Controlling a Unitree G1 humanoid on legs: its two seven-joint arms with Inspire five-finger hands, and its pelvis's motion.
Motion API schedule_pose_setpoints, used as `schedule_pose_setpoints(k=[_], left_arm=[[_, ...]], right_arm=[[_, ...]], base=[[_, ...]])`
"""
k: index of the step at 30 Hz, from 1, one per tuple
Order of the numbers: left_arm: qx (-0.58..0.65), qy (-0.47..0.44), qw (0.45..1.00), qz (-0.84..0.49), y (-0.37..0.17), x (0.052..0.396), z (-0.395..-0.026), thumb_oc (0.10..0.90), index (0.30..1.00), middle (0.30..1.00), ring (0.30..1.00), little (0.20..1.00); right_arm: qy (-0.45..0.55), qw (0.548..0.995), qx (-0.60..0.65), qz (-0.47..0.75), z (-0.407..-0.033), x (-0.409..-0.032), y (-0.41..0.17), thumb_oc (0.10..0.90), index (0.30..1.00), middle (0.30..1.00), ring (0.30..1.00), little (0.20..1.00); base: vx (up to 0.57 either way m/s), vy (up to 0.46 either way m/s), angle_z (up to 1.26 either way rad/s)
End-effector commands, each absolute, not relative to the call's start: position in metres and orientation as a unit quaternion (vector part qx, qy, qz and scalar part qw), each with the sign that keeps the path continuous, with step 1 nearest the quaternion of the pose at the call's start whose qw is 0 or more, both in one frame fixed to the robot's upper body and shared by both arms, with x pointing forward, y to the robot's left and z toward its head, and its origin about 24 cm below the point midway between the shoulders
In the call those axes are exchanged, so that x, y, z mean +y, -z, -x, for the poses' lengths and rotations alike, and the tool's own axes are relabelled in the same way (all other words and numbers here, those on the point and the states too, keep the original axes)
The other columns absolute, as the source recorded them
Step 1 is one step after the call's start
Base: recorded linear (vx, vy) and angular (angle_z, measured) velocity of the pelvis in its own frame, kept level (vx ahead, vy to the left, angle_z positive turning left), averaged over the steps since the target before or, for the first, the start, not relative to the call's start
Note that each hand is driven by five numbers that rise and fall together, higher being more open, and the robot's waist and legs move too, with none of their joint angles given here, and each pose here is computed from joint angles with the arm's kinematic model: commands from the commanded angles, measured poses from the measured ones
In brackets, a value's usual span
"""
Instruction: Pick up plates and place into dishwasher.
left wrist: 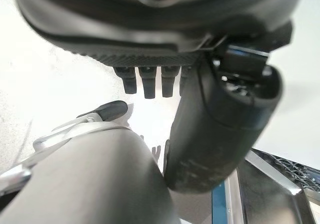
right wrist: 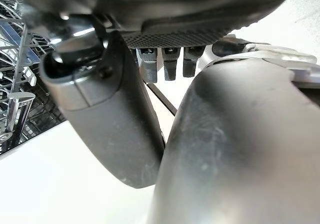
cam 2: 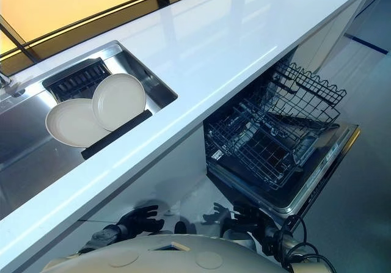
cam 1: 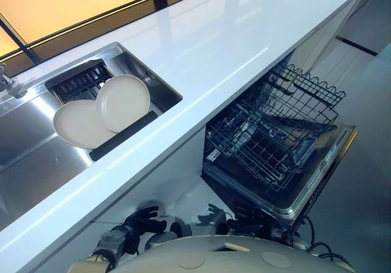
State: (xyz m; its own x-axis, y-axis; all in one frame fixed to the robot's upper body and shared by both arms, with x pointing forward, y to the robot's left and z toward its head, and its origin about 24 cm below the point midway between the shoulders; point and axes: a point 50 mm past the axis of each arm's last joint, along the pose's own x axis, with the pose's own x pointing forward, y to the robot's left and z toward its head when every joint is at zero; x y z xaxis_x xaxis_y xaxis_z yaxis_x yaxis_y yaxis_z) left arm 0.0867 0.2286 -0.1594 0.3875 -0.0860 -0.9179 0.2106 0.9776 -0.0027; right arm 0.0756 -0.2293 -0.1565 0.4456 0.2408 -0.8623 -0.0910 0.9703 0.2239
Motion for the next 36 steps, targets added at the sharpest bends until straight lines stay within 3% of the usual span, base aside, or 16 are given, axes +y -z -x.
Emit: schedule_pose_setpoints(k=[1,9,12,16,19,23,27,31,34,36], left_arm=[[0.554,0.115,0.825,-0.004,0.161,0.221,-0.089,0.800,0.900,0.900,0.900,0.900],[0.495,0.094,0.816,0.284,0.152,0.196,-0.111,0.800,0.900,0.900,0.900,0.900],[0.470,0.207,0.798,0.315,0.143,0.174,-0.121,0.800,0.900,0.900,0.900,0.900],[0.386,0.372,0.822,0.192,0.120,0.158,-0.149,0.800,0.900,0.900,0.900,0.900],[0.315,0.478,0.808,0.141,0.094,0.144,-0.171,0.800,0.900,0.900,0.900,0.900],[0.191,0.630,0.731,0.178,0.025,0.119,-0.204,0.800,0.900,0.900,0.900,0.900],[0.065,0.744,0.551,0.372,-0.068,0.064,-0.202,0.800,0.900,0.900,0.900,0.900],[-0.050,0.763,0.406,0.500,-0.129,0.039,-0.186,0.800,0.900,0.900,0.900,0.900],[-0.124,0.748,0.389,0.524,-0.157,0.039,-0.185,0.800,0.900,0.900,0.900,0.900],[-0.207,0.706,0.441,0.514,-0.180,0.050,-0.193,0.800,0.900,0.900,0.900,0.900]], right_arm=[[-0.109,0.853,0.508,-0.048,-0.089,-0.236,0.152,0.800,0.900,0.900,0.900,0.900],[-0.111,0.853,0.507,-0.045,-0.095,-0.240,0.150,0.800,0.900,0.900,0.900,0.900],[-0.107,0.856,0.503,-0.045,-0.099,-0.241,0.149,0.800,0.900,0.900,0.900,0.900],[-0.105,0.861,0.495,-0.040,-0.105,-0.246,0.146,0.800,0.900,0.900,0.900,0.900],[-0.102,0.864,0.491,-0.036,-0.110,-0.250,0.143,0.800,0.900,0.900,0.900,0.900],[-0.095,0.867,0.488,-0.034,-0.110,-0.254,0.142,0.800,0.900,0.900,0.900,0.900],[-0.090,0.865,0.492,-0.039,-0.100,-0.251,0.145,0.800,0.900,0.900,0.900,0.900],[-0.094,0.863,0.494,-0.044,-0.098,-0.245,0.148,0.800,0.900,0.900,0.900,0.900],[-0.099,0.862,0.495,-0.044,-0.099,-0.239,0.149,0.800,0.900,0.900,0.900,0.900],[-0.103,0.862,0.495,-0.043,-0.099,-0.232,0.151,0.800,0.900,0.900,0.900,0.900]], base=[[0.00,0.000,0.00],[0.00,0.000,0.00],[-0.02,-0.003,0.02],[-0.05,0.011,0.05],[-0.03,0.011,0.01],[0.00,0.000,0.00],[0.02,-0.021,0.05],[0.04,-0.051,0.05],[0.01,-0.032,0.04],[0.00,0.000,0.00]])
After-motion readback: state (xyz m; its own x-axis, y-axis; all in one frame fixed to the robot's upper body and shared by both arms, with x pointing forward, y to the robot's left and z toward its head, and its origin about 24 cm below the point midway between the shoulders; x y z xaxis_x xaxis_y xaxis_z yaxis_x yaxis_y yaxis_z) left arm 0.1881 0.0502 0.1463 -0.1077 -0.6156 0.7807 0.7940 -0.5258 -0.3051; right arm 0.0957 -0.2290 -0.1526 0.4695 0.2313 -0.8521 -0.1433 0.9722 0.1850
